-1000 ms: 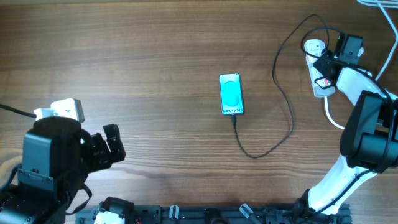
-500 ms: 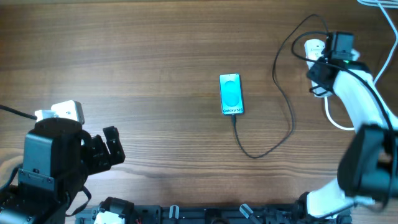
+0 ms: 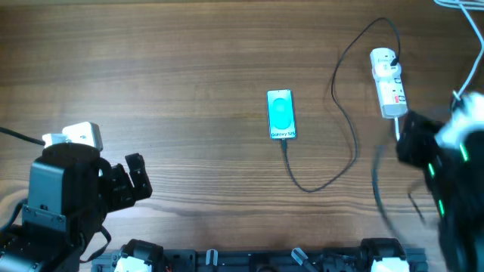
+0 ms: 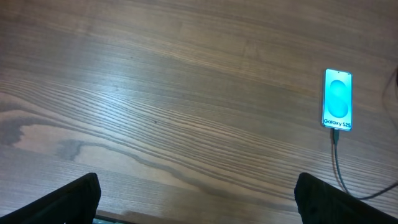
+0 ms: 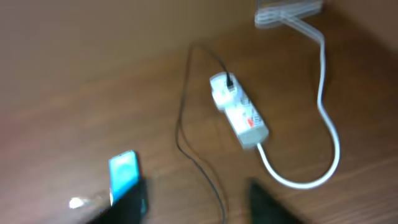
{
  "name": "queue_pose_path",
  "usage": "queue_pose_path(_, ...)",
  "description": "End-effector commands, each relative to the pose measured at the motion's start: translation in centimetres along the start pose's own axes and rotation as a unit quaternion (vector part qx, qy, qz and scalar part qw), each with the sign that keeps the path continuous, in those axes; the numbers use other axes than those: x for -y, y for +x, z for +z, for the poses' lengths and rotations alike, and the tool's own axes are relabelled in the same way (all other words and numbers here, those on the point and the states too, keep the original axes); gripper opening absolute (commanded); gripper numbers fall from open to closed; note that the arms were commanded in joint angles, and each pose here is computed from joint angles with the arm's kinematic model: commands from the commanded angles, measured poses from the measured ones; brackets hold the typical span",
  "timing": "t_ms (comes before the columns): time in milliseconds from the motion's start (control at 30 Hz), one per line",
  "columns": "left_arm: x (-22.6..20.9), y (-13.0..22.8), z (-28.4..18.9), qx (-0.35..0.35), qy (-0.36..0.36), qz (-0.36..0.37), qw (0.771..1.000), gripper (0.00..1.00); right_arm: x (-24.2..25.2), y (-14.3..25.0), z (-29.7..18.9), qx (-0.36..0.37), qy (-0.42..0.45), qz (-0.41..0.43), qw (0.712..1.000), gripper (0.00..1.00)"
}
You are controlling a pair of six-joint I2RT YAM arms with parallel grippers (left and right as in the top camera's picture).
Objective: Plug charger to phone and switch on socket
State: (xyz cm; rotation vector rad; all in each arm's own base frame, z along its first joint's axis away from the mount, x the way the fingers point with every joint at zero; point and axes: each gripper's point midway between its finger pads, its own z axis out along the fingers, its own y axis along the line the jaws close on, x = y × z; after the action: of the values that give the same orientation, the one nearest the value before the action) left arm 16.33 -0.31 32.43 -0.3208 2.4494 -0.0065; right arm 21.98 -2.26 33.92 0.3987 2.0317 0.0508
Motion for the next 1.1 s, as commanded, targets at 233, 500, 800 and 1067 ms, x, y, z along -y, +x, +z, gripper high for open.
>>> queue_pose_path(233, -0.2, -0.2, -0.1, 0.007, -0.007, -0.006, 1.0, 1.0, 4.3, 3.3, -9.1, 0.077, 0.031, 0.001, 0.997, 1.0)
queue_pose_path(500, -0.2, -0.2, -0.1, 0.007, -0.007, -0.006, 1.0, 1.0, 4.1, 3.8, -6.5, 0.186, -0.001, 0.022, 0.982, 1.0)
queue_pose_path(800, -0.2, -0.2, -0.1, 0.007, -0.007, -0.006, 1.0, 1.0, 0.3, 2.7, 1.9, 0.339, -0.101, -0.002, 0.935, 1.0)
queue_pose_path(1067, -0.2, -0.2, -0.1, 0.007, -0.007, -0.006, 1.0, 1.0, 1.4, 6.7, 5.1, 0.337, -0.102, 0.004, 0.936, 1.0)
